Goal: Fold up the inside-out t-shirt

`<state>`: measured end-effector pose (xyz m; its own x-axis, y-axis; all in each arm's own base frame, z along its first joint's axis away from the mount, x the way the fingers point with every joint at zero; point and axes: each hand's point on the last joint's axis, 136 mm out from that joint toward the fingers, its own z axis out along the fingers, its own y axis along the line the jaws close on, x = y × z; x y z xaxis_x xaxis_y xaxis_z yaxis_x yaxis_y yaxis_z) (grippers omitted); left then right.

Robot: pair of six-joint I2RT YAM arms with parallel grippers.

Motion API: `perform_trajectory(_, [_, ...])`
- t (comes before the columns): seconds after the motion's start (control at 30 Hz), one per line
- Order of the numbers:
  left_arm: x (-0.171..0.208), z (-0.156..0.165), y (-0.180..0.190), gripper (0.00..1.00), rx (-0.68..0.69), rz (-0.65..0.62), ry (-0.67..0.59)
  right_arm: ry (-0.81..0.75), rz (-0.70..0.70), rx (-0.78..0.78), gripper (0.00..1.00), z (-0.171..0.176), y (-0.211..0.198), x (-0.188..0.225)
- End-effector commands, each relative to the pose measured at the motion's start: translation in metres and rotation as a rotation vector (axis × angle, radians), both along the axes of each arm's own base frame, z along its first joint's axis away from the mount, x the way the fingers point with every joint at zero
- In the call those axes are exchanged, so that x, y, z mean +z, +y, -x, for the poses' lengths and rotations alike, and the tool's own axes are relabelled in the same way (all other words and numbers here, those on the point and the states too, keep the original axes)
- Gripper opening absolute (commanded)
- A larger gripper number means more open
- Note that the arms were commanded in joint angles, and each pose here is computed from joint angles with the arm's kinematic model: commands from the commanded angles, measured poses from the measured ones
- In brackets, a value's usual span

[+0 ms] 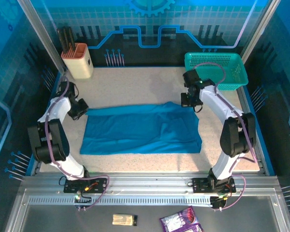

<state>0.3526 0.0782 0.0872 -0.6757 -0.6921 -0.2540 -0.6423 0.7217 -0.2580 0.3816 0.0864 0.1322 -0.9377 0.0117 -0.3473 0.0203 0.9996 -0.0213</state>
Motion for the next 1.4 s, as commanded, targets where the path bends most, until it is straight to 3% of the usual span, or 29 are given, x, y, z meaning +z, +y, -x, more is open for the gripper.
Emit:
perform_trajectory(0.0, [0.007,0.014,0.007,0.00,0.086,0.039,-0.049,-0.024,-0.036,-0.034,0.00,0.019,-0.003,0.008])
perform_trajectory(0.47, [-0.029,0.059,-0.015,0.00,0.156,0.169,-0.026,0.062,-0.099,-0.092,0.00,0.086,-0.009,-0.029])
perform_trajectory(0.53, [-0.033,0.066,-0.015,0.03,0.174,0.166,0.000,0.084,-0.092,-0.102,0.08,0.094,-0.011,-0.035])
perform_trajectory(0.6, [-0.032,0.070,-0.015,0.14,0.177,0.159,-0.004,0.094,-0.090,-0.115,0.28,0.101,-0.013,-0.038])
perform_trajectory(0.67, [-0.026,0.071,-0.015,0.20,0.177,0.150,-0.028,0.087,-0.102,-0.117,0.38,0.104,-0.011,-0.035])
perform_trajectory(0.83, [-0.002,0.065,-0.021,0.24,0.131,0.149,-0.096,0.044,-0.146,-0.089,0.44,0.098,0.001,-0.018])
perform_trajectory(1.0, [0.010,0.053,-0.049,0.26,-0.005,0.164,-0.098,0.073,-0.236,-0.003,0.46,0.084,0.032,-0.018])
perform_trajectory(1.17, [-0.009,0.046,-0.096,0.24,-0.150,0.221,-0.005,0.143,-0.288,0.076,0.47,0.063,0.062,-0.031])
perform_trajectory(1.37, [-0.036,0.052,-0.119,0.23,-0.185,0.301,0.070,0.210,-0.339,0.161,0.50,0.040,0.097,-0.052])
